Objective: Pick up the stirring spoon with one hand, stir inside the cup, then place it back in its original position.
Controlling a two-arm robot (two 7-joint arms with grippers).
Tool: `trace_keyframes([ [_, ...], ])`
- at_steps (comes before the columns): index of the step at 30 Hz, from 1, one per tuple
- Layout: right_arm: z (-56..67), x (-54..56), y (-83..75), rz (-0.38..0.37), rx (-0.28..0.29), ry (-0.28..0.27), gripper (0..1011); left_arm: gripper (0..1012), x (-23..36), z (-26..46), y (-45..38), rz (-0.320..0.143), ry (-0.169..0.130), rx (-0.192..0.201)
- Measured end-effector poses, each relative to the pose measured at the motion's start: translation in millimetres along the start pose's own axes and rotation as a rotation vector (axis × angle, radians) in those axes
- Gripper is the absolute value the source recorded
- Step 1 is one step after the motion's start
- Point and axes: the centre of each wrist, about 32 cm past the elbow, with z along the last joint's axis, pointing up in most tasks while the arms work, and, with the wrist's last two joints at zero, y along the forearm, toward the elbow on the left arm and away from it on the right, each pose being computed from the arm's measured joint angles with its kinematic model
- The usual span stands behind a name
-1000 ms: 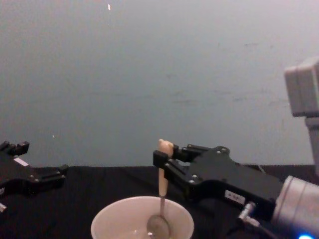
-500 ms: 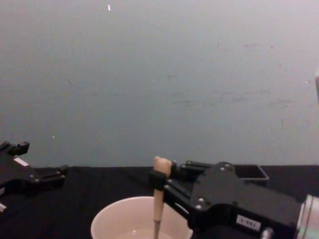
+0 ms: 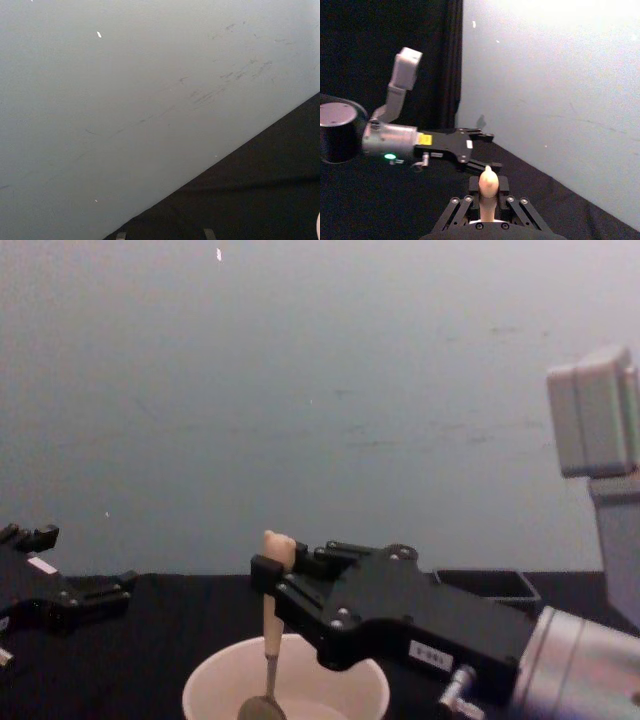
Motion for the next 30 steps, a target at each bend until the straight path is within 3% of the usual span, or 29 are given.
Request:
trace_keyframes([
  [11,-4.6,15.3,7.6,-0.068,-0.016,-0.026,211,1001,0.0,0.0,0.0,0.0,0.0,0.0],
  [20,-5.8,18.4,4.9,-0.081,-0.019,-0.03,211,1001,0.0,0.0,0.0,0.0,0.0,0.0],
  [30,-4.1,22.3,-14.8,-0.101,-0.024,-0.026,211,1001,0.0,0.0,0.0,0.0,0.0,0.0],
])
